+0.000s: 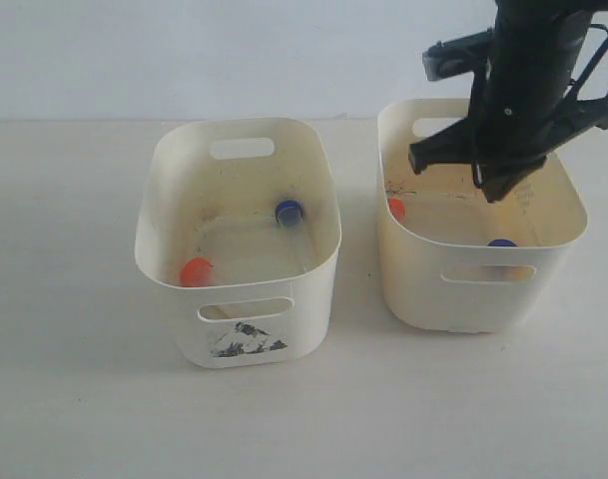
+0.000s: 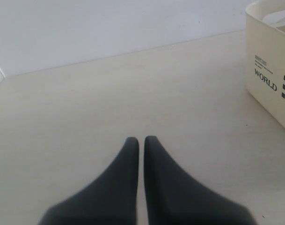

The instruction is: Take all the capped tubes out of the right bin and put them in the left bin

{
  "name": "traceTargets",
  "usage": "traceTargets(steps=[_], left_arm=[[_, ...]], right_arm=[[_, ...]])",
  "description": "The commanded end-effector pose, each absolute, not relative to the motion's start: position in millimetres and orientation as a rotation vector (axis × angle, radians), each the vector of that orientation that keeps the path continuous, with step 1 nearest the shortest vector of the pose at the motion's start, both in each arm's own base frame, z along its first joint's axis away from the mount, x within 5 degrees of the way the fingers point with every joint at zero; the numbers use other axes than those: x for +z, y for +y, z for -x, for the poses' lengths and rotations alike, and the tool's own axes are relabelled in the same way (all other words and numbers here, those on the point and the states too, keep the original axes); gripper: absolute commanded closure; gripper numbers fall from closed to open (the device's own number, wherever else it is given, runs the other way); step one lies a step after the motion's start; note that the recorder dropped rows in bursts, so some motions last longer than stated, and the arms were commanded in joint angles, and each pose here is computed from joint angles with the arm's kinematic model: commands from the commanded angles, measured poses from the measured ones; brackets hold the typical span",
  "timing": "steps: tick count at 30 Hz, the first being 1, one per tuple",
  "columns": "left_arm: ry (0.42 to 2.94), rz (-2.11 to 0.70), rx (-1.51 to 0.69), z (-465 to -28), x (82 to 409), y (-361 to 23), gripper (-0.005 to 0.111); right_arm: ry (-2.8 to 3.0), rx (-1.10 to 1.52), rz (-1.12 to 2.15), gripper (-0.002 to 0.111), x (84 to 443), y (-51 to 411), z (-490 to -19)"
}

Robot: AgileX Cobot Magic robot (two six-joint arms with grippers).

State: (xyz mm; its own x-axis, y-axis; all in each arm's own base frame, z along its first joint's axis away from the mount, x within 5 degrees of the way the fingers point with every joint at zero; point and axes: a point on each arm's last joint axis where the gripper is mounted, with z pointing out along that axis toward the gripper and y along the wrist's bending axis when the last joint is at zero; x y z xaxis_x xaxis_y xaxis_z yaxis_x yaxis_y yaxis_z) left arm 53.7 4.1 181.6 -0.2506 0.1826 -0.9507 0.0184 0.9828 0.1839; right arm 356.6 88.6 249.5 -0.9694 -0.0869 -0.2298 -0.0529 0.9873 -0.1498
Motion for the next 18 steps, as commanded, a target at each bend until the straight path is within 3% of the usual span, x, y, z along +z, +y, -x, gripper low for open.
traceTargets(steps=[1, 8, 14, 18], left_arm=[[1.812, -0.137, 0.143, -54, 183, 4, 0.102], [1.812, -0.137, 0.143, -54, 183, 4, 0.102], [1.812, -0.137, 0.143, -54, 183, 4, 0.102], [1.812, -0.137, 0.143, -54, 183, 4, 0.102]], right_arm=[[2.801, -0.039, 0.090, 0.109, 263, 98, -365], [2.800, 0.184, 0.040, 0.109, 240, 110, -380], [2.793, 0.428, -0.138, 0.109, 237, 85, -391], [2.818, 0.444, -0.131, 0.109, 231, 70, -393]])
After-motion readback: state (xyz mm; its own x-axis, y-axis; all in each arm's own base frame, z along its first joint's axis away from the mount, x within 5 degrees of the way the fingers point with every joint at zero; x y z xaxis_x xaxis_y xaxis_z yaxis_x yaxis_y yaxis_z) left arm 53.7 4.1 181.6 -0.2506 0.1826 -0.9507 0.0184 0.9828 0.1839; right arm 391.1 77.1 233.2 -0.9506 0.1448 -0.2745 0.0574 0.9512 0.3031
